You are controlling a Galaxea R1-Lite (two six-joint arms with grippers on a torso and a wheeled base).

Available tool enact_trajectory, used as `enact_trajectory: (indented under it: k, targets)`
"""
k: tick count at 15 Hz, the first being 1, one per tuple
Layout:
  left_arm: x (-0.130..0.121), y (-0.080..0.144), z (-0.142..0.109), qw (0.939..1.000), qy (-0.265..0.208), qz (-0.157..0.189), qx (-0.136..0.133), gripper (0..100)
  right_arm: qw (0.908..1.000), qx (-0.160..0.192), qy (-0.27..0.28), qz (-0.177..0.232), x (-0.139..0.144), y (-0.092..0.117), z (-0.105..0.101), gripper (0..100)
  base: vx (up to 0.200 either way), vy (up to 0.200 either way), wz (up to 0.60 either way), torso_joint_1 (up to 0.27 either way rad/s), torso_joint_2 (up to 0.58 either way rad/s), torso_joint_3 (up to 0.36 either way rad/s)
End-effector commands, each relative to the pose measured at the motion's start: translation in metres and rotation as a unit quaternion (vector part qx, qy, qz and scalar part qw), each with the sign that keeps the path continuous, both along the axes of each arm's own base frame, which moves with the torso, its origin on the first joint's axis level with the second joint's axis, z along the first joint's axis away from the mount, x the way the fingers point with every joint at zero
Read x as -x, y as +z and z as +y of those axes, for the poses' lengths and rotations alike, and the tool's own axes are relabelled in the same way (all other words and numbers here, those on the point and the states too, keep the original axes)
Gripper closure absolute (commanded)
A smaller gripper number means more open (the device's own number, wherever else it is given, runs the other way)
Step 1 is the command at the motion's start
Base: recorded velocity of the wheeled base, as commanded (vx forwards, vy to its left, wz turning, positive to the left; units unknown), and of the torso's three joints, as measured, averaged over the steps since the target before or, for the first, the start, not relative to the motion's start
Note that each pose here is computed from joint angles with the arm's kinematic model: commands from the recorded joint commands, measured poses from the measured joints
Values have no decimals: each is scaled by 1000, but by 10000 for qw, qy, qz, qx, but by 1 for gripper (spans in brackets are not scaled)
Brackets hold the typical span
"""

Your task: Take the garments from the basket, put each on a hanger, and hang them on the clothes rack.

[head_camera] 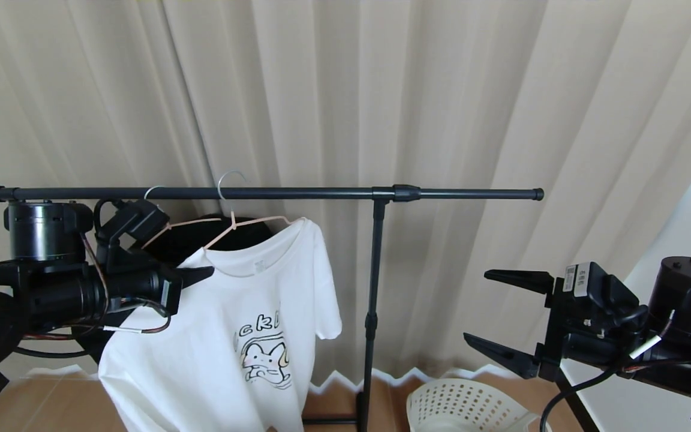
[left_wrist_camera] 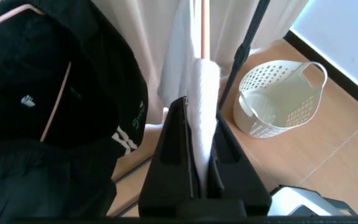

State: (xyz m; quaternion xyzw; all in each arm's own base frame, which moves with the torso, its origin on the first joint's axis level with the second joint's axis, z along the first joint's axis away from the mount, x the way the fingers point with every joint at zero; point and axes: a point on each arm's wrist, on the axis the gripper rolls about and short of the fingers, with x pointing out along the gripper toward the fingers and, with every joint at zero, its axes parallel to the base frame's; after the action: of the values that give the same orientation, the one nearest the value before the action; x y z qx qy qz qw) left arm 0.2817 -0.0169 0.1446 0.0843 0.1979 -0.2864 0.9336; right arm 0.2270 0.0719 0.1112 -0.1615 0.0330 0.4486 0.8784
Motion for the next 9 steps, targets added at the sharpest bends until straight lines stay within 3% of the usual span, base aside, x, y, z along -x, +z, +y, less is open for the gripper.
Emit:
enact_trajectory:
  k: [1,6,9]
  targets:
    - [-15,-4,-6,9999,146,57,-70,100,10000,3,5,4,0,0,0,0,0,0,0,0,0,0]
    - [-35,-9,-29,9969,705,322,155,100,10000,-3,5,-19,0,1,0,0,0,0,0,0,0,0]
    - [-46,-12,-39,9948,931,213,340,100,10000,-3,5,-19,0,1,0,0,0,0,0,0,0,0]
